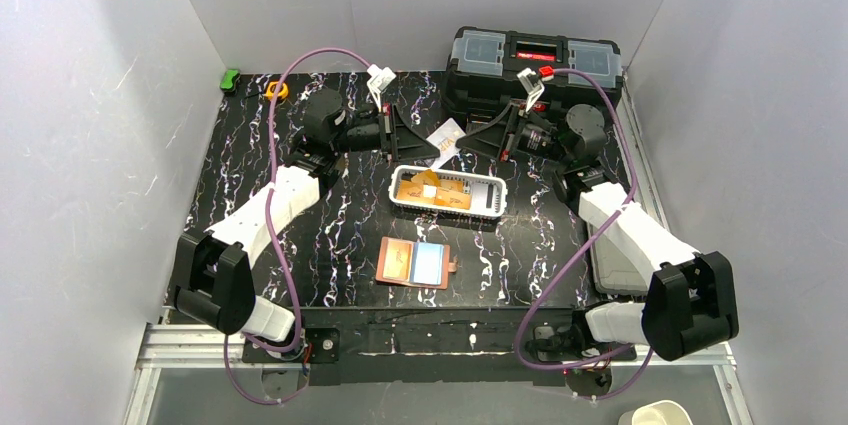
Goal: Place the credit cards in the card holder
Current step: Place the credit card at the center of the board.
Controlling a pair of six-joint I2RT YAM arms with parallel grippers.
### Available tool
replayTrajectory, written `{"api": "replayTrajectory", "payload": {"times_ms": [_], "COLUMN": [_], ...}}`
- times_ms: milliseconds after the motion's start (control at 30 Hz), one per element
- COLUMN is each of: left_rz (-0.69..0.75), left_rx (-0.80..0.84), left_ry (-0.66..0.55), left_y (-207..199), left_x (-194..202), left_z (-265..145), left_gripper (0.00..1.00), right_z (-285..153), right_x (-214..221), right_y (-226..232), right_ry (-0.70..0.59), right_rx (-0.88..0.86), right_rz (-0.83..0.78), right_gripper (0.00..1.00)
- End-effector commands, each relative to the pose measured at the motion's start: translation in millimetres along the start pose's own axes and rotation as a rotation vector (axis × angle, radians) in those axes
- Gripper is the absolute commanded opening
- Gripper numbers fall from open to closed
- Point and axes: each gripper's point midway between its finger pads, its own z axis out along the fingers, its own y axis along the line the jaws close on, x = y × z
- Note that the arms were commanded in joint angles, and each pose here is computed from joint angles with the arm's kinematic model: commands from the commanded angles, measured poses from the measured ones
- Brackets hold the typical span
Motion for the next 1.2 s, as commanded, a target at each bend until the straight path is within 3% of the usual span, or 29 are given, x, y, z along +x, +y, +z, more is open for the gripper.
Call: {"api": "replayTrajectory", "payload": {"times_ms": [0,133,500,733,1167], "left_rz": [0.053,0.064,0.111,0.129,0.122], "left_rx": [0.041,0.038,0.123,0.168,0.204], "left_ry": [0.017,0.026,0.091,0.116,0.189], "left_y": [-14,-12,-30,-39,-37], "left_x": [5,8,10,11,32], "left_z": [-2,-2,-5,-7,-8], "left_gripper": [0.00,0.00,0.44,0.45,0.34], "right_z": [9,12,4,2,12], "right_x": [-23,-21,12,24,27], "right_y": [28,30,36,40,51], "right_ry": [-0.052,-0.044,0.111,0.184,0.221], "right_rx": [-0.070,-0.084,-0.146,-0.175,-0.218], "right_rz": [-0.096,-0.095,-0.114,-0.123,-0.144], "right_gripper": [0.22,0.14,0.08,0.14,0.13]}}
